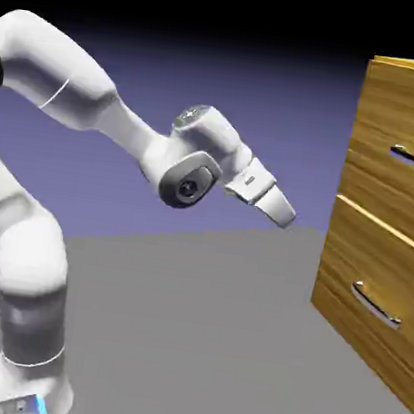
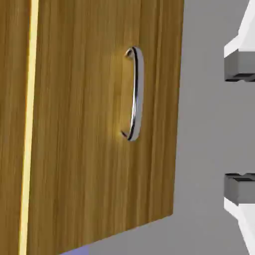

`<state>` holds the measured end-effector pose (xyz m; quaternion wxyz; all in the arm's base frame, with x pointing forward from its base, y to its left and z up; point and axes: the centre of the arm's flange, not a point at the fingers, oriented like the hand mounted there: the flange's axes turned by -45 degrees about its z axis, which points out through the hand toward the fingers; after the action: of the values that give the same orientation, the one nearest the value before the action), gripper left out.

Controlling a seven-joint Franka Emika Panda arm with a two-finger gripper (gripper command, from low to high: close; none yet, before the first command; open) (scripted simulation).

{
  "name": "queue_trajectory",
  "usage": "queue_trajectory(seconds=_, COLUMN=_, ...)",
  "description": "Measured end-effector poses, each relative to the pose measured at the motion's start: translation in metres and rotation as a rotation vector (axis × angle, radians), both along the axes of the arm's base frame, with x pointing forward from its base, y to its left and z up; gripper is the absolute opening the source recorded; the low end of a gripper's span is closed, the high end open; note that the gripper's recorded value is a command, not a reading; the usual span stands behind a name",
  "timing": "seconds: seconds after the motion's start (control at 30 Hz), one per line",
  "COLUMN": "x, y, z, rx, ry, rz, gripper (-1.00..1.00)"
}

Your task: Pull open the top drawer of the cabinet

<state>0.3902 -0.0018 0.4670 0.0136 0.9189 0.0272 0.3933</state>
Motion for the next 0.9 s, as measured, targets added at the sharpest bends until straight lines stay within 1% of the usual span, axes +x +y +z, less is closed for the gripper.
queue_trajectory(seconds=0.43, x=-0.006, y=-0.049, z=0.086, rx=-0.161, ry=-0.122, rz=0.012, gripper=0.0)
queue_trajectory(seconds=0.9, x=-0.012, y=-0.054, z=0.149, rx=-0.386, ry=-0.262, rz=0.116, gripper=0.0)
